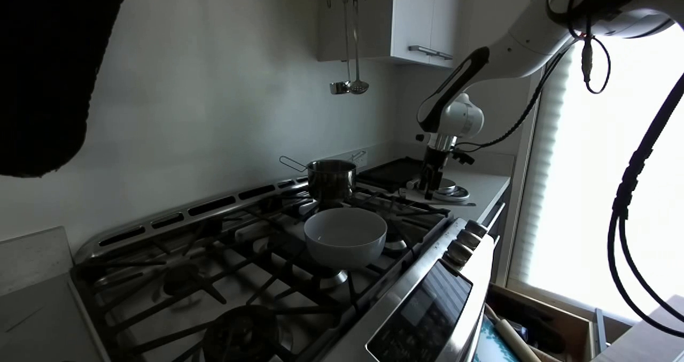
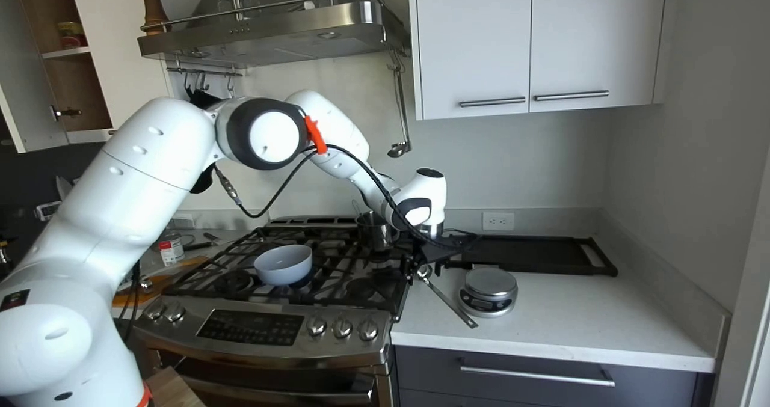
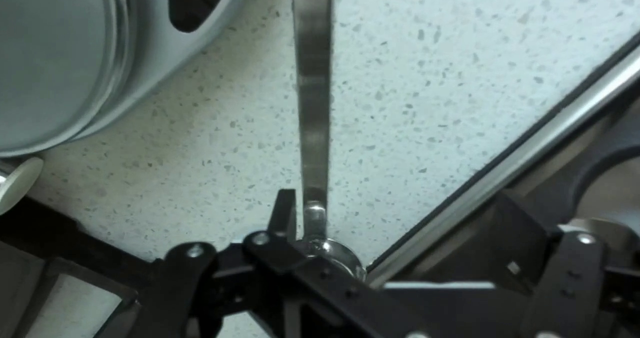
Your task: Put the serving spoon on the stove
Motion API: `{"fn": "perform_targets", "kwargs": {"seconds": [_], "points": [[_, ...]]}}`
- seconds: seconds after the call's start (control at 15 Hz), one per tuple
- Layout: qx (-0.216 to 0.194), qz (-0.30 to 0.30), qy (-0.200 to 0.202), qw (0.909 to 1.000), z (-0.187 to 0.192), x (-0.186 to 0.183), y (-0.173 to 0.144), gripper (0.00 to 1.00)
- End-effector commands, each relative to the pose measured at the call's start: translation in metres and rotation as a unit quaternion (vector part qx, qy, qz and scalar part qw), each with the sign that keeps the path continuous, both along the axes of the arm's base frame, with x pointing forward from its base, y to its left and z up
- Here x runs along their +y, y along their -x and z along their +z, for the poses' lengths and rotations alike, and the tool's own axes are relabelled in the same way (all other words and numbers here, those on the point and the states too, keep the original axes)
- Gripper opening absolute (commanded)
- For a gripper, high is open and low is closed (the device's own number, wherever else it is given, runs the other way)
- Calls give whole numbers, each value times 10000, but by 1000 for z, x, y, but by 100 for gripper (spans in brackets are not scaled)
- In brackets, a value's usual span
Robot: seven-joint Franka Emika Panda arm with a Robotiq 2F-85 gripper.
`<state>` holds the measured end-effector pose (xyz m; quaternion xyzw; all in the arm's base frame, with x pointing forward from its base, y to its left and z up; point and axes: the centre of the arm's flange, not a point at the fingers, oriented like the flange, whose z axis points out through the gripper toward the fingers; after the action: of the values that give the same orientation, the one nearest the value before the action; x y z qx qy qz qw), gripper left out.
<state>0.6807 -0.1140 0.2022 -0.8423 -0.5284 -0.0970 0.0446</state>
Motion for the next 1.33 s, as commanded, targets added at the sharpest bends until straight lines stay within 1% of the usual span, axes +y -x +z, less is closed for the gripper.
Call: {"fn": "perform_targets", "kwargs": {"seconds": [0.0,0.27,0.33,0.4,0.47,0.53,0.6,0.67,0.73,0.8,0.87,0.93,1.0,1.07,1.13,1.2,1.27], "points": [[-152,285,-190,9993,-25,-10,-25,100],[-231,451,-296,9983,-38,-9,-40,99],[-239,477,-286,9982,-39,-9,-43,95],[-239,506,-262,9981,-39,-8,-47,85],[-239,499,-215,9982,-40,-8,-49,80],[-234,514,-120,9983,-40,-8,-51,78],[-219,530,-46,9983,-40,-7,-53,67],[-220,568,39,9981,-39,-6,-54,61],[-199,593,98,9980,-38,-5,-55,58],[-167,631,171,9977,-38,-4,-56,49],[-102,679,259,9973,-37,-2,-56,49],[-62,729,326,9968,-37,0,-56,51],[30,777,382,9962,-37,1,-56,43],[96,831,457,9954,-36,3,-56,46],[166,878,533,9946,-36,4,-55,43],[261,929,586,9936,-36,6,-55,36],[336,985,656,9924,-36,7,-55,34]]}}
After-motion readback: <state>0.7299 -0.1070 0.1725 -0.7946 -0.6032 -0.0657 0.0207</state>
